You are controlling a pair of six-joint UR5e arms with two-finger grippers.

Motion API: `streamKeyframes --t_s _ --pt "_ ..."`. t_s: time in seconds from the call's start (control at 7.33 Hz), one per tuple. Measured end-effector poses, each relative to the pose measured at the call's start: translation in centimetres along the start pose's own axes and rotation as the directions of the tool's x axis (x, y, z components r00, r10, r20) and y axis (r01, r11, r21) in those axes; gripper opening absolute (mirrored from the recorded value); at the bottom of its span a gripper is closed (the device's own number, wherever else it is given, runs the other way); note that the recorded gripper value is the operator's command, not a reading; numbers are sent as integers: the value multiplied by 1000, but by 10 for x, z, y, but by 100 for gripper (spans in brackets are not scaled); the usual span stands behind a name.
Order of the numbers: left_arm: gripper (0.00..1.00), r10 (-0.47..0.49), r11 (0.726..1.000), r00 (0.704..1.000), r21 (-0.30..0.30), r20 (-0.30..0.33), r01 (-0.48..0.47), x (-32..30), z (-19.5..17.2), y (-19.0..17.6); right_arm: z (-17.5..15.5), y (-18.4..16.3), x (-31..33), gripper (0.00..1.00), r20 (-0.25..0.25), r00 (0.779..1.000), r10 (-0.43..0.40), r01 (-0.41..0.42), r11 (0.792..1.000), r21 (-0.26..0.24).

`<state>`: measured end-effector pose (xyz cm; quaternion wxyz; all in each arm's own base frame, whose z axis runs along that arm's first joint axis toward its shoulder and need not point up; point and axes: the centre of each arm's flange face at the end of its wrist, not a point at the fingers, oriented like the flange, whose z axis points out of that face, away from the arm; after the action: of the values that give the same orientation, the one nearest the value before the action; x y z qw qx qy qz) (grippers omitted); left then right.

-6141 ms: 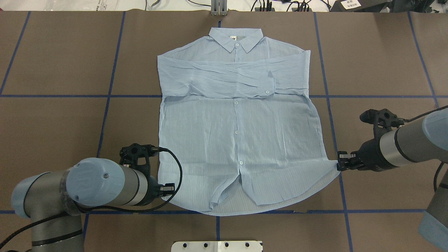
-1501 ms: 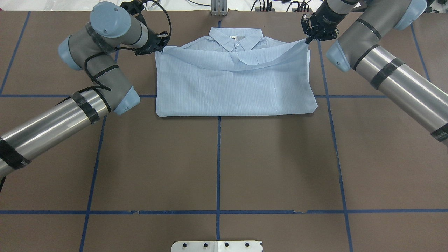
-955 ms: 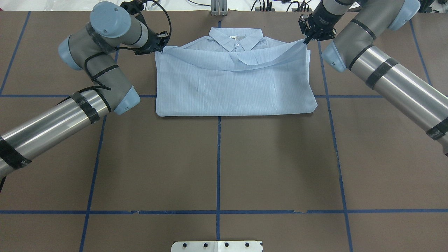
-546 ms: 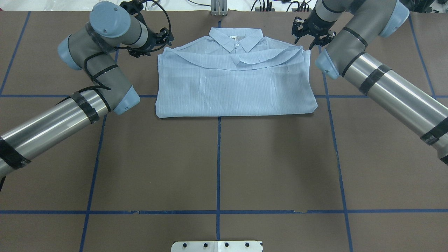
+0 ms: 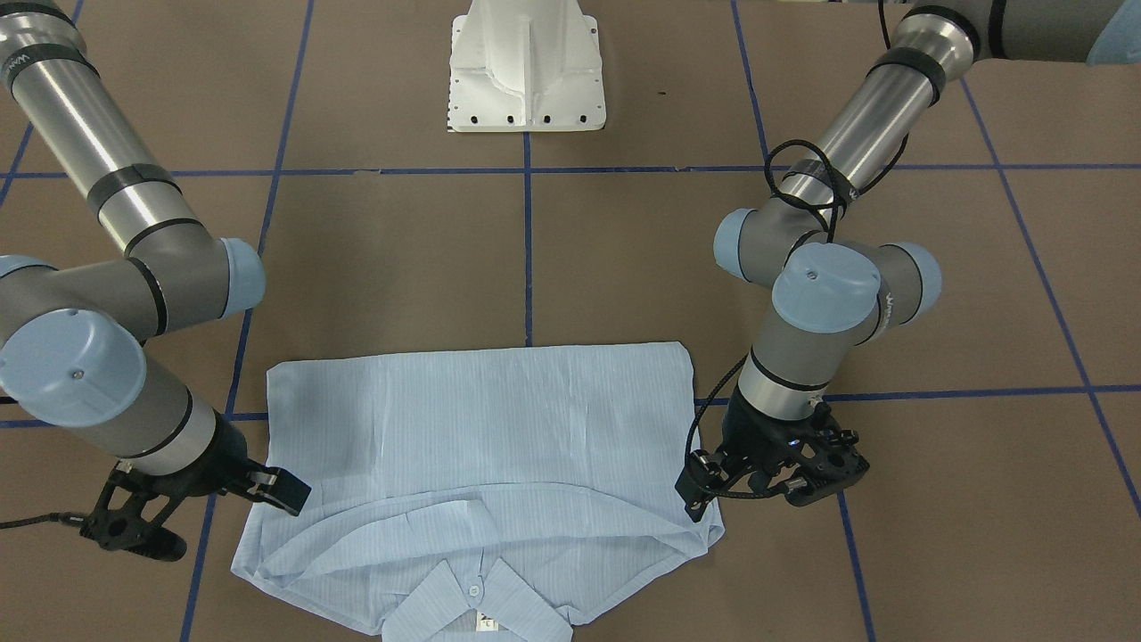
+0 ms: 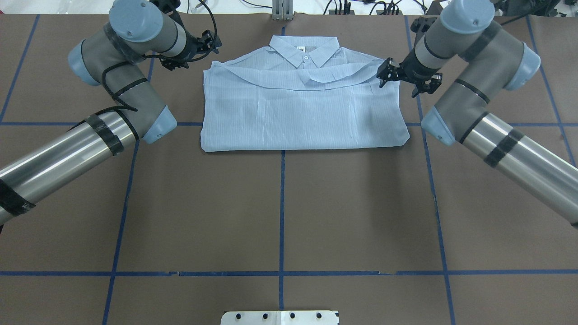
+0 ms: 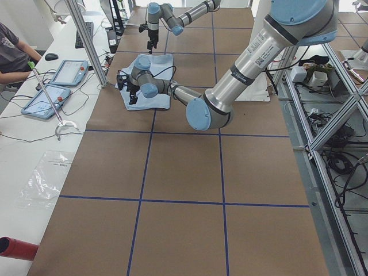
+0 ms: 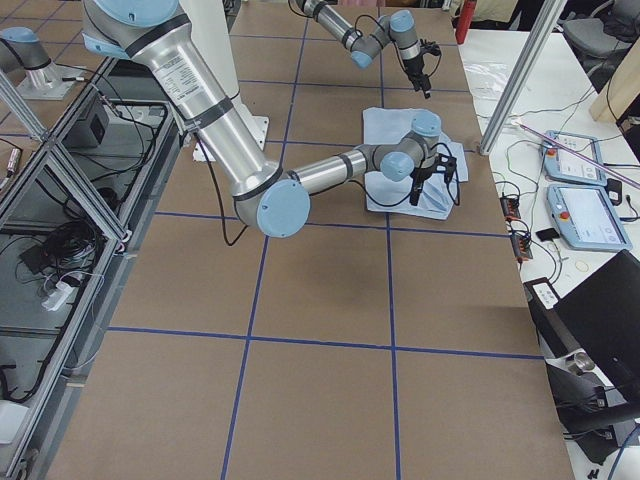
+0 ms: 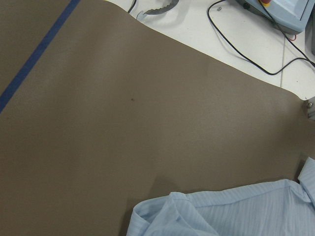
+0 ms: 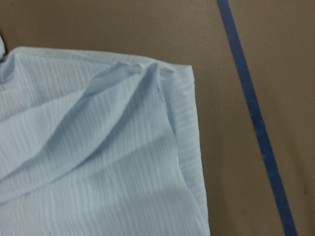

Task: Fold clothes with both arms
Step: 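Move the right gripper to the folded shirt's side edge and grasp it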

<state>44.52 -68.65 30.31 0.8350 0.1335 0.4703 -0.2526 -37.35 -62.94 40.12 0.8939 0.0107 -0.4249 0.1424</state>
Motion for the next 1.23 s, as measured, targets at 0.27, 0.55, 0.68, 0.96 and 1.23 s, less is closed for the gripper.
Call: streamKeyframes --t_s 0.27,0.55,0.68,0.96,1.23 --pt "99 1 1000 1000 1 -4 -1 0 -3 0 7 50 30 92 -2 999 -32 32 999 -34" --pt "99 1 1000 1000 1 -8 -1 1 -4 0 26 75 34 53 -24 998 -57 56 997 -59" --pt "99 1 1000 1000 1 -9 -1 0 -5 1 30 79 32 11 -27 998 -62 60 996 -65" --pt "99 -1 1000 1000 1 -5 1 -5 -4 1 29 79 33 0 -28 997 -65 63 996 -67" --pt "99 -1 1000 1000 1 -2 1 -8 -3 1 23 77 34 0 -19 998 -68 66 996 -64"
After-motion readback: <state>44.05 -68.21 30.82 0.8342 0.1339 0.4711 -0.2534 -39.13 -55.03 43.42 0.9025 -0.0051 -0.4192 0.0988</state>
